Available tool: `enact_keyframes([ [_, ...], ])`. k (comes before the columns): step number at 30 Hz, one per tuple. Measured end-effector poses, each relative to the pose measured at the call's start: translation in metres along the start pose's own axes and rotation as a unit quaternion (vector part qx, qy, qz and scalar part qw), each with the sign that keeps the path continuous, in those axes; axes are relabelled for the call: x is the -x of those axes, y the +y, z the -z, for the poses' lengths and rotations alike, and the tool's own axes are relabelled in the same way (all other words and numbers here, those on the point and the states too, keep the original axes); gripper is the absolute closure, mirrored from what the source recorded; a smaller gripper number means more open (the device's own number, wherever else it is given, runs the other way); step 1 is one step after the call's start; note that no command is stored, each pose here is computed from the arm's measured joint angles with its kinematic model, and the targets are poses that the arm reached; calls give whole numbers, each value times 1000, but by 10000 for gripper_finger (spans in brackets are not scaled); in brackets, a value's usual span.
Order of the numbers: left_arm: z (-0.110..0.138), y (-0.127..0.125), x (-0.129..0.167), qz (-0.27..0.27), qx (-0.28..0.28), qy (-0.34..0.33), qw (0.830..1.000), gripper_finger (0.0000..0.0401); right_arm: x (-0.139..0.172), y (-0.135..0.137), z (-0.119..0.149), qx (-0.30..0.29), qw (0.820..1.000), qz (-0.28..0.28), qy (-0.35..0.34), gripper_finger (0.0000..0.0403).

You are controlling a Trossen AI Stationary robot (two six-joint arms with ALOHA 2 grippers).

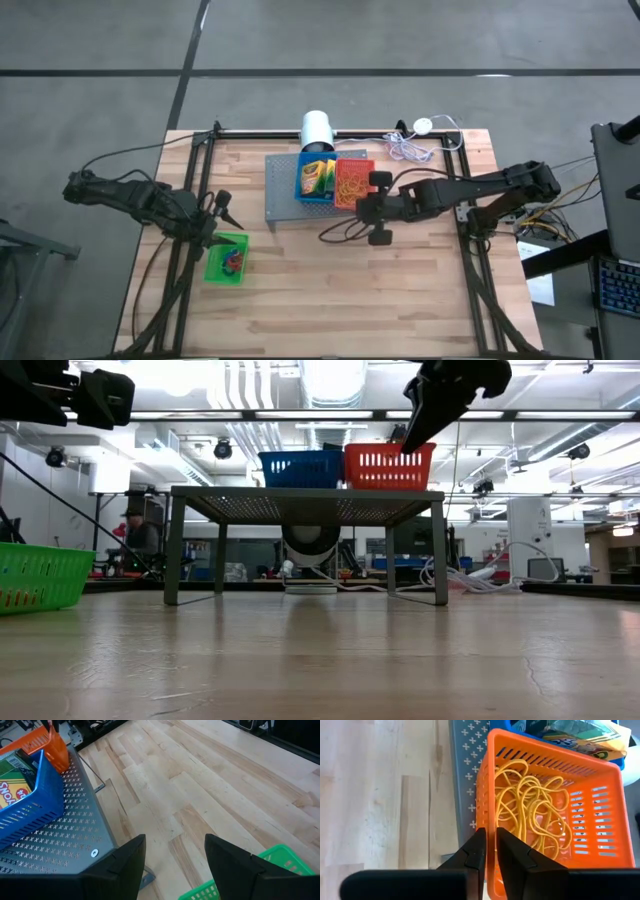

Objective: Pick & Place Office Desk Supplies
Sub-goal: Adjust the orange bin on the shelf

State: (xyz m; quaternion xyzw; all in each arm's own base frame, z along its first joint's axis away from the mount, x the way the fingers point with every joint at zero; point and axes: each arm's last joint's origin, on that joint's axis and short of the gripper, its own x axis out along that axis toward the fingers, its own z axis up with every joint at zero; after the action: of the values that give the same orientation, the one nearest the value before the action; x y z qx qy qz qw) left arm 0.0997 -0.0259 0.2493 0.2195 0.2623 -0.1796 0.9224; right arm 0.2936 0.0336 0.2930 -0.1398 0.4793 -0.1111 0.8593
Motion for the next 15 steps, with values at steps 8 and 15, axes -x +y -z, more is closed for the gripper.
enact_keyframes([
  [8, 0, 0, 0, 0, 0, 0, 1000, 192, -1, -2, 1, -11, 1000, 9, 3, 325],
  [15, 0, 0, 0, 0, 0, 0, 1000, 192, 22, -8, 4, -36, 998, 41, -26, 308],
])
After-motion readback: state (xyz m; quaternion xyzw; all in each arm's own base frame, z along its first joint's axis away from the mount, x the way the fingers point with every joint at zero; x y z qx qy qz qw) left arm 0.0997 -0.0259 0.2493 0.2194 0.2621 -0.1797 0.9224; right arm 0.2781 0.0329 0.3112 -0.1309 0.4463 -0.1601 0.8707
